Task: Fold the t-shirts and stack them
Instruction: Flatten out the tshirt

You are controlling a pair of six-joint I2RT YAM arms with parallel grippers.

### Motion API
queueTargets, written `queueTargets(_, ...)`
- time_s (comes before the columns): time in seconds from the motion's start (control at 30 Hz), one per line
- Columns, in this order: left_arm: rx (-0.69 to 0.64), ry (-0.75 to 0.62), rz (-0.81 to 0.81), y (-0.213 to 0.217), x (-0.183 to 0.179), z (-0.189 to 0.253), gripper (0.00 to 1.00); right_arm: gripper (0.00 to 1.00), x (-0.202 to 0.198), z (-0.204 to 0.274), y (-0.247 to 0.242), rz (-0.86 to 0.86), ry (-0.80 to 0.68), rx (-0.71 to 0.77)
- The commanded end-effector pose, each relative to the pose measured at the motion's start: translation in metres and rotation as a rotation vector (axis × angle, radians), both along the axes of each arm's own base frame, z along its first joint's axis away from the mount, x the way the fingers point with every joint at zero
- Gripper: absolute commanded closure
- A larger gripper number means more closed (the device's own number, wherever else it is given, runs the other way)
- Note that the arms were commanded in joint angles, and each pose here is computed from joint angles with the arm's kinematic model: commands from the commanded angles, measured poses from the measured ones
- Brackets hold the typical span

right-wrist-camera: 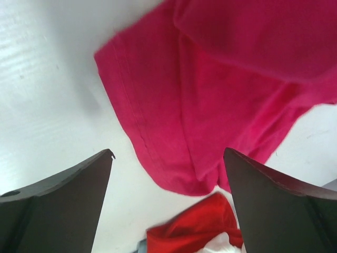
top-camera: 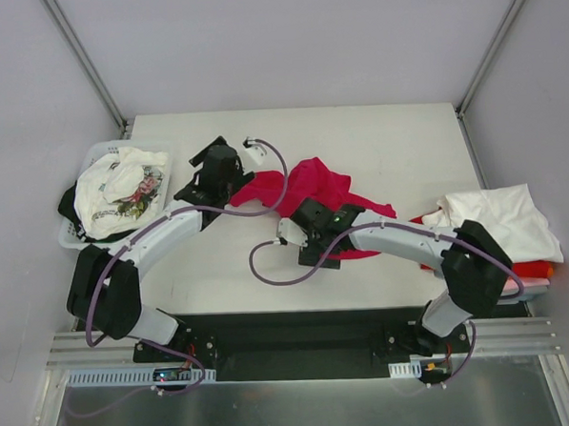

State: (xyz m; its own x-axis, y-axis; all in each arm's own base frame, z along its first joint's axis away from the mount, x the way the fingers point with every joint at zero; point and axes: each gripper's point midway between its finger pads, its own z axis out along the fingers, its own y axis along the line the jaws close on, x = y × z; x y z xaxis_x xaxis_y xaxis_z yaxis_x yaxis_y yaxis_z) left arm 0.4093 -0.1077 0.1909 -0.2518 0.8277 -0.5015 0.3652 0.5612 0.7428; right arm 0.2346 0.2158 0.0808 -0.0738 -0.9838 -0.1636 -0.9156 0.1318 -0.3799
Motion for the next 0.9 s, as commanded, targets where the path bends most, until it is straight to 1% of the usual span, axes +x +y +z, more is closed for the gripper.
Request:
queueTargets(0.0,-0.029,-0.010,-0.017,-0.011,0.006,-0.001,0.19,0.09,0.005,-0.010,0.034,0.005,-0.024,0.041)
queueTargets(0.27,-0.005,0.014,-0.013,-0.011,0.013,-0.016,0.20,0.11,0.001,-0.017,0.067,0.060,-0.019,0.050)
queueTargets(0.53,-0.012,0.028,-0.009,-0.010,0.017,-0.026,0.21,0.13,0.002,-0.024,0.079,0.068,0.004,0.053)
queueTargets(0.87,-0.006,0.032,-0.004,-0.005,0.012,-0.030,0.21,0.16,-0.003,-0.035,0.087,0.082,0.038,0.070)
